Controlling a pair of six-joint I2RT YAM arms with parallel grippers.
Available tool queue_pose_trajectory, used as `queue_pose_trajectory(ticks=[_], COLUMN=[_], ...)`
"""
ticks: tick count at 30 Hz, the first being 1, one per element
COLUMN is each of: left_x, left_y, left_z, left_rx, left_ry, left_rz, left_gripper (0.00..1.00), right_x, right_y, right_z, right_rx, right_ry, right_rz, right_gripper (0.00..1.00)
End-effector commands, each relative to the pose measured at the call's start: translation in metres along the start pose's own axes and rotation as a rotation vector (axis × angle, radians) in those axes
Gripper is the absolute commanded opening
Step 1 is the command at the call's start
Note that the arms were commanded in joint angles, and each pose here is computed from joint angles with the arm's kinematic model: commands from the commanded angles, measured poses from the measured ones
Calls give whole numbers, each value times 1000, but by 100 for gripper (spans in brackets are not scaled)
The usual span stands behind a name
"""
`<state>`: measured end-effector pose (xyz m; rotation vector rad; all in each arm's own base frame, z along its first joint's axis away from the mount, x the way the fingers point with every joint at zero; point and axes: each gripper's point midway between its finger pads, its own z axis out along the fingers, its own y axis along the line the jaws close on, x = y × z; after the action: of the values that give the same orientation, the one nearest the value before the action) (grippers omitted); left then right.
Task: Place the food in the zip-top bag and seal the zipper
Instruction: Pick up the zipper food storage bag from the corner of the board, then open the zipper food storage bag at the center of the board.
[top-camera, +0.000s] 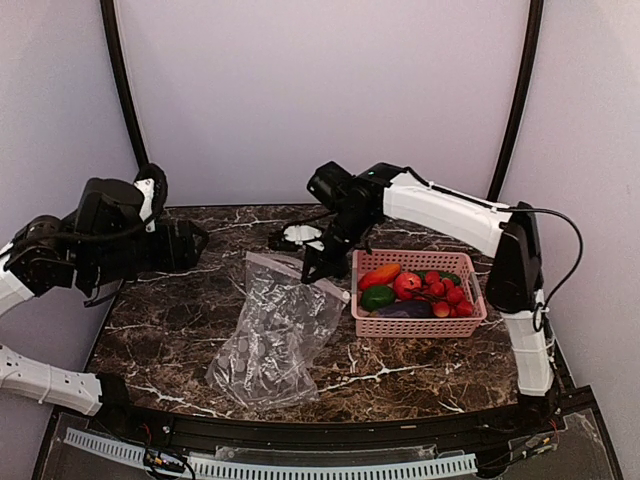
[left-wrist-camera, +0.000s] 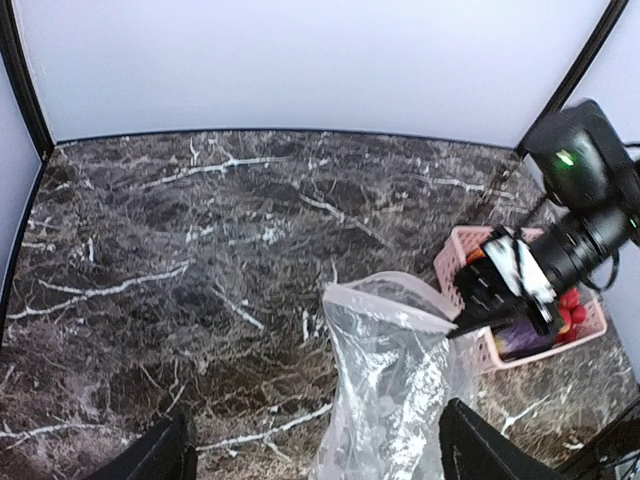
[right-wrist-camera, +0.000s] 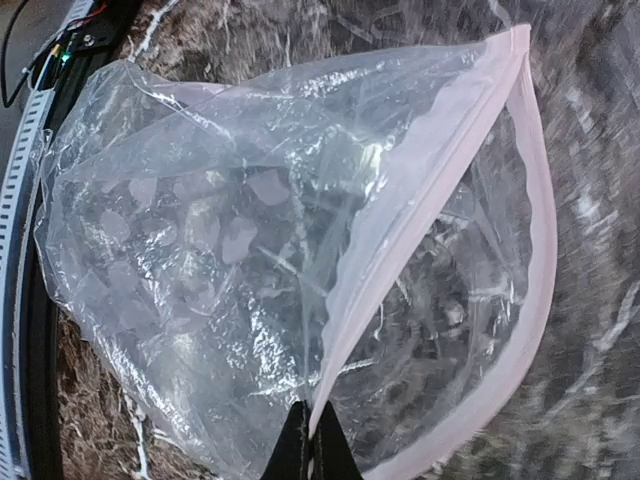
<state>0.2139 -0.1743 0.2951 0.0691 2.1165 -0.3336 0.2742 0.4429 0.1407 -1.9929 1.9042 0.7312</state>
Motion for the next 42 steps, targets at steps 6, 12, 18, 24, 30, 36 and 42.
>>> queue_pose_trajectory(ticks=[6,12,18,24,30,36,42], left_x=[-69,-82,-56,-51,-62,-51,-40], left_y=[-38,-81,-110,-105,-109,-114,-106], left_z=[-5,8,15,28,42,54,60], left_rx=[43,193,336,288,263,271,225], left_ry=[130,231,359,373,331,377,426], left_rz=[265,279,309,394,471,519,532], left_gripper=[79,74,72,67,63,57,47], right_x=[-42,-52,-54,-58,-62,-69,-69], right_y=[30,36,41,55,73,82,87], right_z=[-94,-102,-95,-93,-89,-92,-94], right_rx=[424,507,506,494,479,494,498], right_ry=[113,198,216,215,222,218,220], right_rz=[-756,-906,-925,-946,-978,-993,-989], right_gripper=[0,0,0,0,0,0,0])
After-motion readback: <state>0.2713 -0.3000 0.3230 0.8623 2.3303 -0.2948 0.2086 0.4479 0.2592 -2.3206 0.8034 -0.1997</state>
